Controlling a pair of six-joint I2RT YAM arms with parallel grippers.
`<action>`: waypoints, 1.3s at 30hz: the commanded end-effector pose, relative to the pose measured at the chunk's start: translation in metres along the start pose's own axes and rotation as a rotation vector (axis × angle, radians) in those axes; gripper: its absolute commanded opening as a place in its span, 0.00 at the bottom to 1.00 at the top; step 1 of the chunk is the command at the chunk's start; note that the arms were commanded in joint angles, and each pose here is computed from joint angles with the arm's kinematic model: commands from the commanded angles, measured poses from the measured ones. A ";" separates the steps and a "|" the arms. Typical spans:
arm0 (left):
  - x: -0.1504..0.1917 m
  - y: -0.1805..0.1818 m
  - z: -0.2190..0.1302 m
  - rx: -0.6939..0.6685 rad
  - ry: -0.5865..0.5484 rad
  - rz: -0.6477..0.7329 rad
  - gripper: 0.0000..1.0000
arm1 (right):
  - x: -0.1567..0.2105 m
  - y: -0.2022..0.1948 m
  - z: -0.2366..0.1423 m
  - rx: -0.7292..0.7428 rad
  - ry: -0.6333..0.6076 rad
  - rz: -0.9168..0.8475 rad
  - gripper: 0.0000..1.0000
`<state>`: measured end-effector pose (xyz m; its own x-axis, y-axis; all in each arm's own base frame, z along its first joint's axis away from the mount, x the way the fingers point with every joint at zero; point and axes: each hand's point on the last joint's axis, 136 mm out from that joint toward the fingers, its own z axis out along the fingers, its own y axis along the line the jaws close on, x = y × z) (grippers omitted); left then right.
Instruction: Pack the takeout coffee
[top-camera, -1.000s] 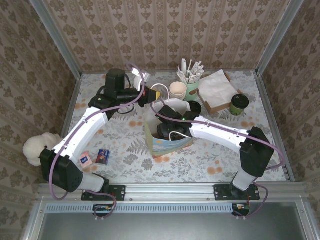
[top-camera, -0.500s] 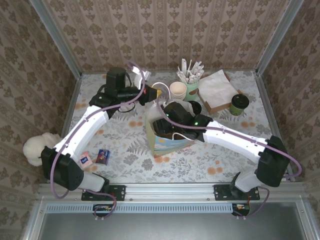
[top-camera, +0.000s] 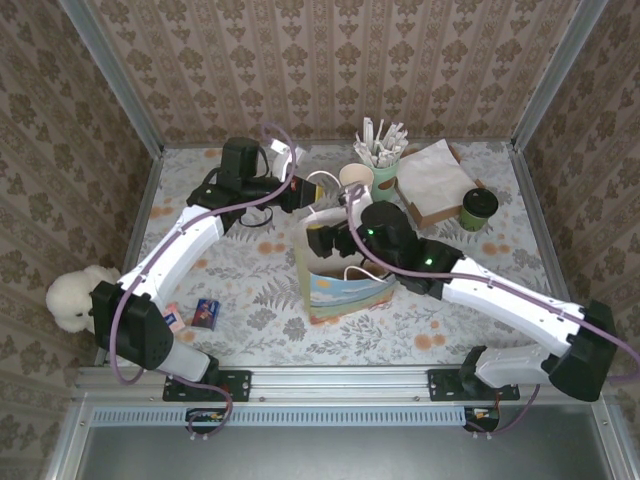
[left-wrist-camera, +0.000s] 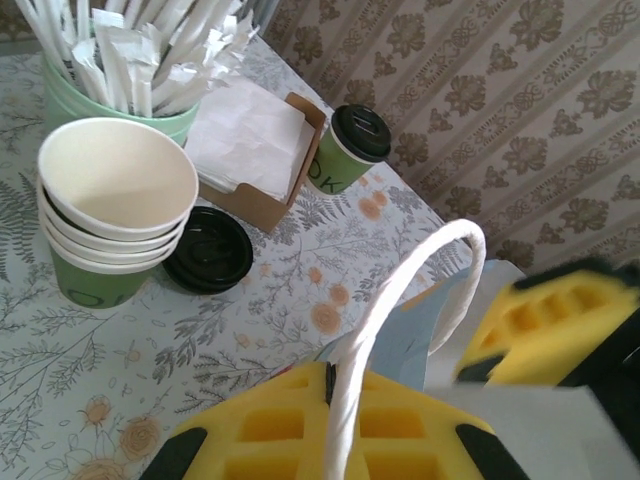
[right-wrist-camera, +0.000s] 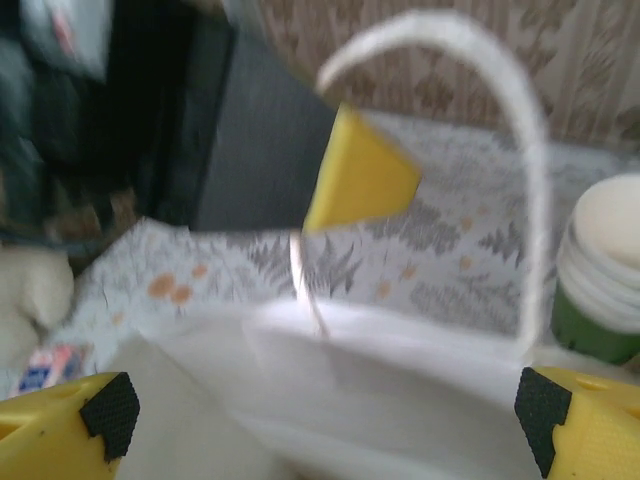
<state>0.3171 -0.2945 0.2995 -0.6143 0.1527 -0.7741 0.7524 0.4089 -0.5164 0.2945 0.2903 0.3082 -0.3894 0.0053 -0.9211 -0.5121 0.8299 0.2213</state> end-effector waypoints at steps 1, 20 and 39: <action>0.003 -0.006 0.000 0.046 0.021 0.032 0.00 | -0.061 -0.014 -0.034 0.052 -0.232 0.115 1.00; -0.008 -0.027 -0.001 0.166 0.054 0.088 0.00 | 0.000 -0.077 -0.035 -0.180 0.284 -0.236 0.93; -0.010 -0.031 -0.001 0.177 0.054 0.098 0.00 | 0.017 -0.079 0.017 -0.367 0.530 -0.389 0.77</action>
<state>0.3002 -0.3061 0.3114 -0.5810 0.2330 -0.7798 0.8097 0.2629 -0.5247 0.3474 0.2227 0.2614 -0.4351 -0.5960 -0.6749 -0.8342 0.5489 0.0530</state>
